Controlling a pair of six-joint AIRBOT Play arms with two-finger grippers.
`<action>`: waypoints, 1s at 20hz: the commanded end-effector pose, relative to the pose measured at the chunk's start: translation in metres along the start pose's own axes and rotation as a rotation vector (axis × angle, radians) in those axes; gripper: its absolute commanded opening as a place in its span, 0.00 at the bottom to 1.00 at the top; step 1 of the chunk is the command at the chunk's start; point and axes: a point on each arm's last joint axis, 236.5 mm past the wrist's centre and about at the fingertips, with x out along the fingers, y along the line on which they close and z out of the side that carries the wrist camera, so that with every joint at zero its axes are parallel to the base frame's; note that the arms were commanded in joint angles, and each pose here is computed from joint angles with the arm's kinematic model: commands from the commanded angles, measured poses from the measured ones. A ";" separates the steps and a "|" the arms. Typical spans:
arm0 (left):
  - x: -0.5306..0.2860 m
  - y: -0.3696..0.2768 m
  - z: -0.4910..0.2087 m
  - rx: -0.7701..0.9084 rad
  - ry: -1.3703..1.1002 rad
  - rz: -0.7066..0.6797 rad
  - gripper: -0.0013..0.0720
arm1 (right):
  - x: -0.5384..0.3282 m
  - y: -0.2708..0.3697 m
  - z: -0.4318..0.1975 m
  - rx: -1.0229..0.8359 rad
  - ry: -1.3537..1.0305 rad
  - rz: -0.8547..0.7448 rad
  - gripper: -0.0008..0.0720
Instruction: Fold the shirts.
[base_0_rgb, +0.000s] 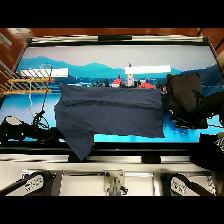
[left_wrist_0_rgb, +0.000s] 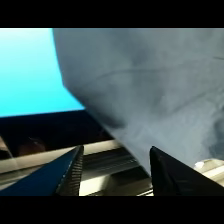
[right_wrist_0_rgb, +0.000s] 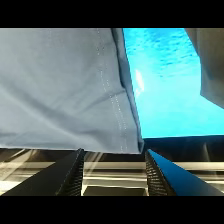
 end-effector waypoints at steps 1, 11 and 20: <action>0.016 -0.003 0.009 -0.004 -0.019 -0.007 0.62 | 0.000 0.000 -0.001 0.001 0.001 0.003 0.71; 0.010 -0.013 0.016 0.067 -0.022 -0.021 0.06 | 0.057 -0.011 -0.049 0.058 0.153 0.041 0.94; -0.008 -0.024 0.035 0.108 -0.054 -0.029 0.06 | 0.093 -0.006 -0.052 0.115 0.230 0.058 0.79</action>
